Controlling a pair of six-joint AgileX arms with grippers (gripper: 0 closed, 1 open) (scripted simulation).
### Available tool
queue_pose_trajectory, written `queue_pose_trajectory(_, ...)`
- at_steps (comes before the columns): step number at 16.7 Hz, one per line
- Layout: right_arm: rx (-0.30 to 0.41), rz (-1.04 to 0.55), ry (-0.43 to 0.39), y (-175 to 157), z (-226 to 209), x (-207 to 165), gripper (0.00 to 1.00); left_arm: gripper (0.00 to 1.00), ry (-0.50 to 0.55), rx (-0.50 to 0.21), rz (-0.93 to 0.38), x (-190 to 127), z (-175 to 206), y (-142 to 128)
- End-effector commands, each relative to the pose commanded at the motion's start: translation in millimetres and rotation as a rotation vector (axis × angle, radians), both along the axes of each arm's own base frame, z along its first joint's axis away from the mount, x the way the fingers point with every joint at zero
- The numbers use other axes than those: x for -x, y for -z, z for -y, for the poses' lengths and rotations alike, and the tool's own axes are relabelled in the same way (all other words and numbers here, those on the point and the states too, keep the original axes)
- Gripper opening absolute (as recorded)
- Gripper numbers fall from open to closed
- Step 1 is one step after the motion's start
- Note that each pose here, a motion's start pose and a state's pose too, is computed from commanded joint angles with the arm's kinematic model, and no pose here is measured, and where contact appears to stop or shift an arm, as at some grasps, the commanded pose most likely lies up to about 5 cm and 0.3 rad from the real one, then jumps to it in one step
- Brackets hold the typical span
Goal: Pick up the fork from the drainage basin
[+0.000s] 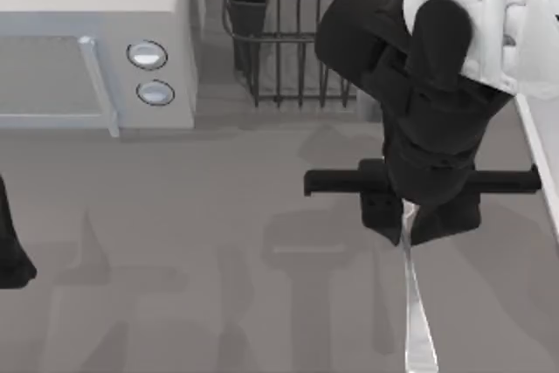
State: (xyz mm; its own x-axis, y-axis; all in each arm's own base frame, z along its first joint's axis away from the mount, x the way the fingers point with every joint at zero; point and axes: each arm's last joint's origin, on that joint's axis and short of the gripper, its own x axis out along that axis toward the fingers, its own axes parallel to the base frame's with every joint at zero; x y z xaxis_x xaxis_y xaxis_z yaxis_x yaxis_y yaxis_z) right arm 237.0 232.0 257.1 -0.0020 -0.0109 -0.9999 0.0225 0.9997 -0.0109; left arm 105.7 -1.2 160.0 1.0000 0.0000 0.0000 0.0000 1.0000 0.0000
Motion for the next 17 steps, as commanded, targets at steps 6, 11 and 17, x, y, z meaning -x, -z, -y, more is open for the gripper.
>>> queue_pose_trajectory(6,-0.019,0.013,-0.009,71.1,-3.5,-0.8,0.0,1.0,0.0,0.0,0.0,0.0,0.0,0.0)
queue_pose_trajectory(11,-0.011,0.002,-0.012,97.1,-0.2,3.8,0.0,1.0,0.0,0.0,0.0,0.0,0.0,0.0)
queue_pose_trajectory(17,-0.011,0.002,-0.012,97.1,-0.2,3.8,0.3,1.0,0.0,0.0,0.0,0.0,0.0,0.0)
